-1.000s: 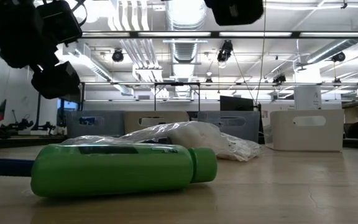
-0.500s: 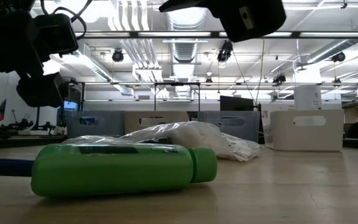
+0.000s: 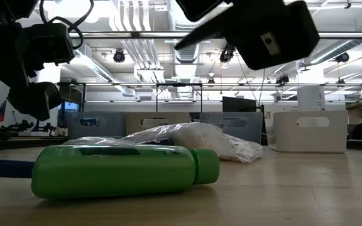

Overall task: Pick & Place Travel size toiletries
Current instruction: Put the green shampoo into the left black bin

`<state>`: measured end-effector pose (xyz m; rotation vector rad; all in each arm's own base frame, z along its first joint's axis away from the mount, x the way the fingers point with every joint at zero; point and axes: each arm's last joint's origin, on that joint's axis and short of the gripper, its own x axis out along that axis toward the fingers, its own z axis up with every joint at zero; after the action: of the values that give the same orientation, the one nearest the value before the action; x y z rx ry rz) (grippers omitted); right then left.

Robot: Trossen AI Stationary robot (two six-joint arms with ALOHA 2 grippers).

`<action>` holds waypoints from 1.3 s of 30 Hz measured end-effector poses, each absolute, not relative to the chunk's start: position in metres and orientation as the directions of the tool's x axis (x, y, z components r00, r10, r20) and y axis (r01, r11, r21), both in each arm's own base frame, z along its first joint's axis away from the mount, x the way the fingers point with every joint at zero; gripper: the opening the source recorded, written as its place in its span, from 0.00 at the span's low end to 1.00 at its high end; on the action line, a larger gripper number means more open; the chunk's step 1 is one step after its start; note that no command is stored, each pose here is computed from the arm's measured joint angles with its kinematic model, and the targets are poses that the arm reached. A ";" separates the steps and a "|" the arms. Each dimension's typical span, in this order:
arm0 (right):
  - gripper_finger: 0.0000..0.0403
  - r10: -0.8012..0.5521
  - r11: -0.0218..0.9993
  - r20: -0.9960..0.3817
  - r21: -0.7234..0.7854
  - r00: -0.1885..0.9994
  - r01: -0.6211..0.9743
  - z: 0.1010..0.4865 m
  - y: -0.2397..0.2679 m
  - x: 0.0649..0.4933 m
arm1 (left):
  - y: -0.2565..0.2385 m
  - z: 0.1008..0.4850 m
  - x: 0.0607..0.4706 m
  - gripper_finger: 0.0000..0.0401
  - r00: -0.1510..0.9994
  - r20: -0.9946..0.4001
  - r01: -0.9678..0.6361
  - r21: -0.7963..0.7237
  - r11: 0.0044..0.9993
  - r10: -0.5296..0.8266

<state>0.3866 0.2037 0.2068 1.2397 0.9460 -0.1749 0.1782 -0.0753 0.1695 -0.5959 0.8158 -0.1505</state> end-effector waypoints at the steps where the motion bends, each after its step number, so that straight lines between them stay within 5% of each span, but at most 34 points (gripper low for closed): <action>1: 0.59 0.370 0.380 -0.693 0.721 0.619 0.580 0.207 0.205 0.386 | -0.075 0.169 0.178 0.67 0.683 -0.642 -0.105 -0.557 0.824 -0.347; 13: 0.54 0.358 0.718 -0.750 0.602 0.556 0.350 0.201 0.202 0.380 | -0.073 0.159 0.174 0.67 0.687 -0.643 -0.190 -0.608 0.771 -0.338; 21: 0.55 0.316 0.769 -0.830 0.508 0.460 0.388 0.198 0.196 0.370 | -0.080 0.185 0.188 0.67 0.822 -0.433 0.010 -0.639 0.769 -0.370; 28: 0.58 0.333 0.823 -0.848 0.475 0.412 0.313 0.196 0.196 0.366 | -0.078 0.201 0.200 0.67 0.907 -0.387 -0.155 -0.677 0.719 -0.169; 34: 0.60 0.333 0.864 -0.852 0.448 0.405 0.231 0.201 0.196 0.362 | -0.088 0.205 0.218 0.67 0.880 -0.410 -0.168 -0.742 0.649 -0.242; 39: 0.63 0.273 0.896 -0.849 0.396 0.453 0.203 0.221 0.193 0.353 | -0.104 0.203 0.239 0.67 0.850 -0.449 -0.146 -0.704 0.695 -0.276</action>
<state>0.3528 0.1929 0.2206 0.4839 1.1123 0.0453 0.2391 -0.1044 0.2032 -0.8102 0.5654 -0.0767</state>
